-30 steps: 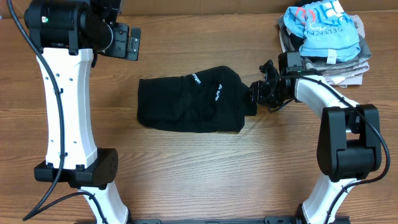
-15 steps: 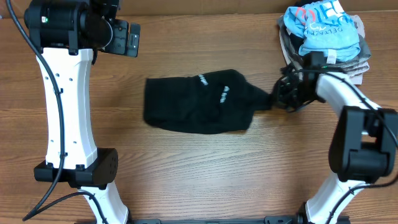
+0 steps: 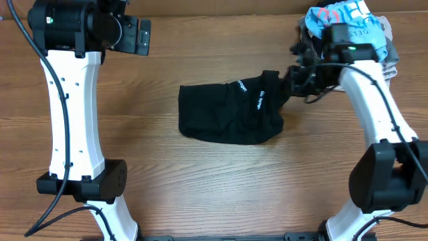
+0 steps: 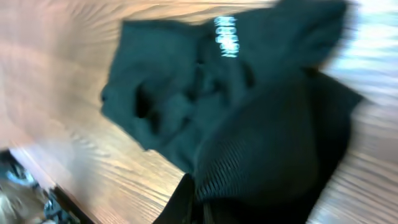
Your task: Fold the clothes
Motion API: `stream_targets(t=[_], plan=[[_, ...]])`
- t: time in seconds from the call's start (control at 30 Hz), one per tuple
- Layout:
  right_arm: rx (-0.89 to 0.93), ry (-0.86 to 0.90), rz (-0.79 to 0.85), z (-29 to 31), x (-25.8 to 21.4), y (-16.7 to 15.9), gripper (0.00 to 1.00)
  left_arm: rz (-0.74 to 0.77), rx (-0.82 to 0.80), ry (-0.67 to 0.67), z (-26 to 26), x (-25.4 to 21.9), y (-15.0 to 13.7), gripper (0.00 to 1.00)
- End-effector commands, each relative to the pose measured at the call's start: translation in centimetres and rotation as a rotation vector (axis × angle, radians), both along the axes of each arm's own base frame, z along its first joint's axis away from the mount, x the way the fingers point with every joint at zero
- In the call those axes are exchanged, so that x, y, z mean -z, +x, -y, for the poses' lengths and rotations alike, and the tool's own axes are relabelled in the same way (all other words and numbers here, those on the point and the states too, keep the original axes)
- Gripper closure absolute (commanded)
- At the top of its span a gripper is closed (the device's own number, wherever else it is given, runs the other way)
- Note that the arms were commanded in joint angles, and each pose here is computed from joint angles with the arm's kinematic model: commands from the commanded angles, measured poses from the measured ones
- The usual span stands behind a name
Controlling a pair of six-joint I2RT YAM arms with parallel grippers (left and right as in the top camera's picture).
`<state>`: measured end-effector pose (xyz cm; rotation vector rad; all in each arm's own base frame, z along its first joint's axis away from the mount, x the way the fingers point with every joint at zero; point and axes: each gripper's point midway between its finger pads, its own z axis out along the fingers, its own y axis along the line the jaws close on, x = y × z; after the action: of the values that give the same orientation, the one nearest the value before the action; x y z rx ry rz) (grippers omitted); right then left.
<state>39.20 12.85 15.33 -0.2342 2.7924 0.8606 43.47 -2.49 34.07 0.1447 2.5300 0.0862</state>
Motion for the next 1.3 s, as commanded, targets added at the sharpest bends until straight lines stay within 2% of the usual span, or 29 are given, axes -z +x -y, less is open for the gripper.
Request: stream_targets(t=[0.0, 0.43, 0.63, 0.9, 1.1, 1.13, 1.17, 1.2, 1.23, 1.27], plan=[[-0.091, 0.026, 0.093, -4.9, -2.6, -0.2, 0.96, -0.044, -0.039, 0.003, -1.0, 2.2, 1.1, 0.0], [-0.238, 0.024, 0.305, -19.7, -3.1, -1.7, 0.96, -0.29, -0.202, -0.047, -6.7, 16.8, 6.2, 0.0], [-0.302, 0.054, 0.286, -24.8, 0.6, -2.7, 0.96, -0.407, -0.233, -0.084, -8.3, 22.7, 6.5, 0.0], [-0.396, 0.062, 0.217, -29.0, 6.3, -5.1, 0.96, -0.416, -0.255, -0.089, -9.5, 24.8, 7.1, 0.0], [-0.437, 0.072, 0.225, -30.1, 6.9, -6.0, 0.96, -0.388, -0.254, -0.089, -9.6, 24.7, 7.8, 0.0], [-0.441, 0.085, 0.23, -30.3, 6.2, -5.9, 0.95, -0.387, -0.254, -0.089, -9.6, 24.7, 7.8, 0.0], [-0.448, 0.104, 0.238, -30.6, 5.2, -5.9, 0.83, -0.384, -0.254, -0.089, -9.6, 24.7, 7.9, 0.0], [-0.456, 0.124, 0.251, -30.7, 3.9, -5.7, 0.6, -0.384, -0.254, -0.089, -9.6, 24.7, 7.9, 0.0], [-0.455, 0.137, 0.259, -30.7, 2.7, -5.5, 0.48, -0.384, -0.254, -0.088, -9.6, 24.7, 7.9, 0.0], [-0.456, 0.147, 0.269, -30.7, 1.4, -5.3, 0.41, -0.384, -0.254, -0.088, -9.6, 24.7, 7.9, 0.0]])
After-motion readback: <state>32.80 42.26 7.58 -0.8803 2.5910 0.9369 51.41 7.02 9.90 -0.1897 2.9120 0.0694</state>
